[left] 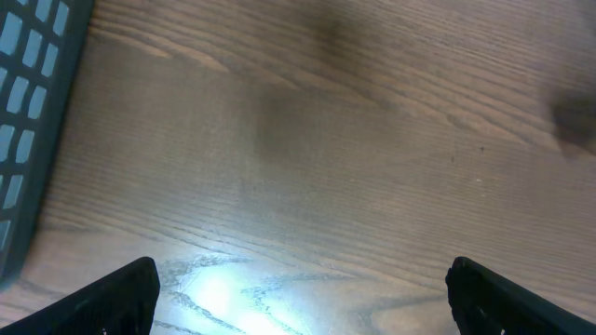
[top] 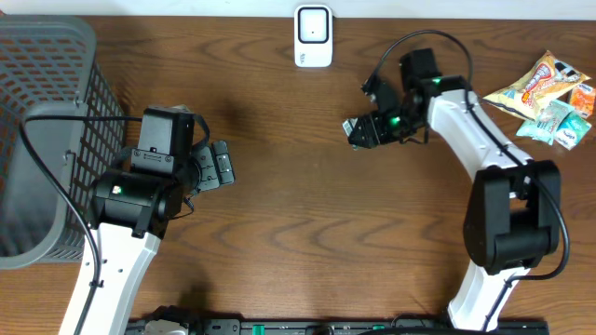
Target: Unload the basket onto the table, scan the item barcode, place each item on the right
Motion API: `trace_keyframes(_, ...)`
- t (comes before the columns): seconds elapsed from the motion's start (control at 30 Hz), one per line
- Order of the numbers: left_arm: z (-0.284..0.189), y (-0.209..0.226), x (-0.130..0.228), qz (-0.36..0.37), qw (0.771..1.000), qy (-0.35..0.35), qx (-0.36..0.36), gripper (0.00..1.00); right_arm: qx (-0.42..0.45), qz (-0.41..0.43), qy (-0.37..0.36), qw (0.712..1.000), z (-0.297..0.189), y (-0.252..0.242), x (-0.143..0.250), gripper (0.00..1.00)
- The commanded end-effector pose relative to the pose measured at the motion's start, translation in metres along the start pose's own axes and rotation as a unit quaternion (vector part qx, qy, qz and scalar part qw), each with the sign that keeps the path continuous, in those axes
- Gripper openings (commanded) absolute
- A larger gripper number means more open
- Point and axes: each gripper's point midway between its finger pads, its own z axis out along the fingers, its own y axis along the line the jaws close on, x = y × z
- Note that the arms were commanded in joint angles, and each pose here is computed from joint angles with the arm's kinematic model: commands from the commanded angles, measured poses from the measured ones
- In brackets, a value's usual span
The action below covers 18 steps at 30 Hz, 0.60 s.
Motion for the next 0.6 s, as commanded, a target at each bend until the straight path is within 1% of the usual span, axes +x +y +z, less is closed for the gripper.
trace_keyframes(0.0, -0.002, -0.001, -0.003, -0.005, 1.0, -0.003, 0.002, 0.98, 0.144, -0.031, 0.02, 0.989, -0.004, -0.027, 0.003, 0.5)
trace_keyframes(0.1, -0.002, -0.001, -0.003, -0.005, 1.0, -0.003, 0.002, 0.98, 0.195, -0.048, 0.028, 0.979, -0.005, -0.032, 0.002, 0.49)
trace_keyframes(0.3, -0.002, -0.001, -0.003, -0.005, 1.0, -0.003, 0.002, 0.98, 0.314, -0.094, 0.022, 0.945, -0.011, -0.036, -0.01, 0.5)
trace_keyframes(0.43, -0.002, -0.001, -0.003, -0.005, 1.0, -0.003, 0.002, 0.98, 0.364, -0.139, 0.015, 0.921, -0.015, -0.03, -0.02, 0.5)
trace_keyframes(0.57, -0.002, -0.001, -0.003, -0.005, 1.0, -0.003, 0.002, 0.98, 0.396, -0.175, -0.019, 0.901, -0.019, -0.021, -0.042, 0.52)
